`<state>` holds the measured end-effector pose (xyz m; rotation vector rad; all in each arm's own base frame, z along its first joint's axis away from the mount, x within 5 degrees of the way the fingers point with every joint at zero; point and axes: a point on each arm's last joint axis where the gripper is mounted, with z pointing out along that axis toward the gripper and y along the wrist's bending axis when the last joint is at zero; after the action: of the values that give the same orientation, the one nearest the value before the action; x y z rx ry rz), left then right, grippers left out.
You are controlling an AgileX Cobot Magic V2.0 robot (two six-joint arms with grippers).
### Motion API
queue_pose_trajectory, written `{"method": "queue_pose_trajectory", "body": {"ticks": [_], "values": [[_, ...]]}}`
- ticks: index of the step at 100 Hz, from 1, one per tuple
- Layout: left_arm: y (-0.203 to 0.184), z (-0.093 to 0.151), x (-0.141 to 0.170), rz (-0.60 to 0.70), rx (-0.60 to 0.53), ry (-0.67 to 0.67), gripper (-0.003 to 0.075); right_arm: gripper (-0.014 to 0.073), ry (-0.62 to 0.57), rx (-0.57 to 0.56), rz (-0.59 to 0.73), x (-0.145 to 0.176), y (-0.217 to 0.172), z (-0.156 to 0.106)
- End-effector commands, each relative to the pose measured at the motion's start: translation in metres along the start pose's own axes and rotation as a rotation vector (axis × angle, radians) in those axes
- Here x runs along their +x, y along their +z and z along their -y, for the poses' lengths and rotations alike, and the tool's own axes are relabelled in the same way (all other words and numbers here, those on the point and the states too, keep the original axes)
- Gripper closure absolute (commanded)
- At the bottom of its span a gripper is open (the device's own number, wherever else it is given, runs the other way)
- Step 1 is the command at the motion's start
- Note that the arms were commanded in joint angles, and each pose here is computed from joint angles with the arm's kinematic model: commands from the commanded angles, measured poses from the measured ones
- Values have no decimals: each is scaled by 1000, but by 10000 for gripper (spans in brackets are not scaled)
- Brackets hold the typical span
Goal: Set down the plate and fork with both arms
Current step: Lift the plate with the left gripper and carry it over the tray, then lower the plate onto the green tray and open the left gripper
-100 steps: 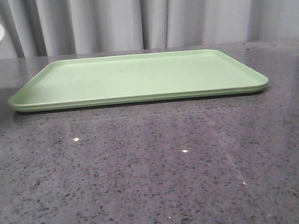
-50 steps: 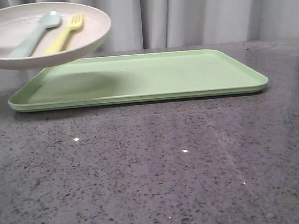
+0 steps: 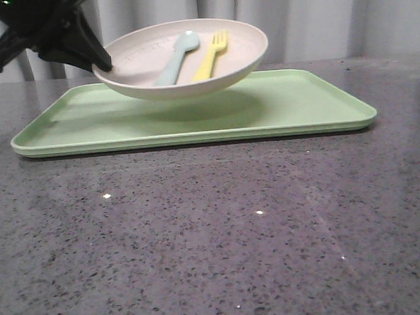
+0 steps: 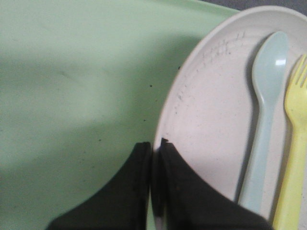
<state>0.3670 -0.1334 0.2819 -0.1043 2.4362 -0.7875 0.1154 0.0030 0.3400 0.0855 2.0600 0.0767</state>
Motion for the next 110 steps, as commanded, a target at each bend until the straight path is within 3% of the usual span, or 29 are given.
{"method": "queue_pose_trajectory", "body": {"ticks": [1,38,77,87,102,110], "values": [[-11,22,-14,118,67,-26,741,67,-15,-5,92,-13,-3,-1],[1,16,-15,139,49,-82,741,67,-15,-6,96,-14,-3,-1],[20,7,-7,48,36,-112,736,67,-14,-7,102,-14,-3,-1],[20,7,-6,44,34,-108,673,67,-14,-7,102,-14,-3,-1],[20,7,-5,35,33,-106,476,67,-14,-7,102,-14,-3,-1],[18,7,-6,39,34,-106,419,67,-14,-7,102,-14,-3,-1]]}}
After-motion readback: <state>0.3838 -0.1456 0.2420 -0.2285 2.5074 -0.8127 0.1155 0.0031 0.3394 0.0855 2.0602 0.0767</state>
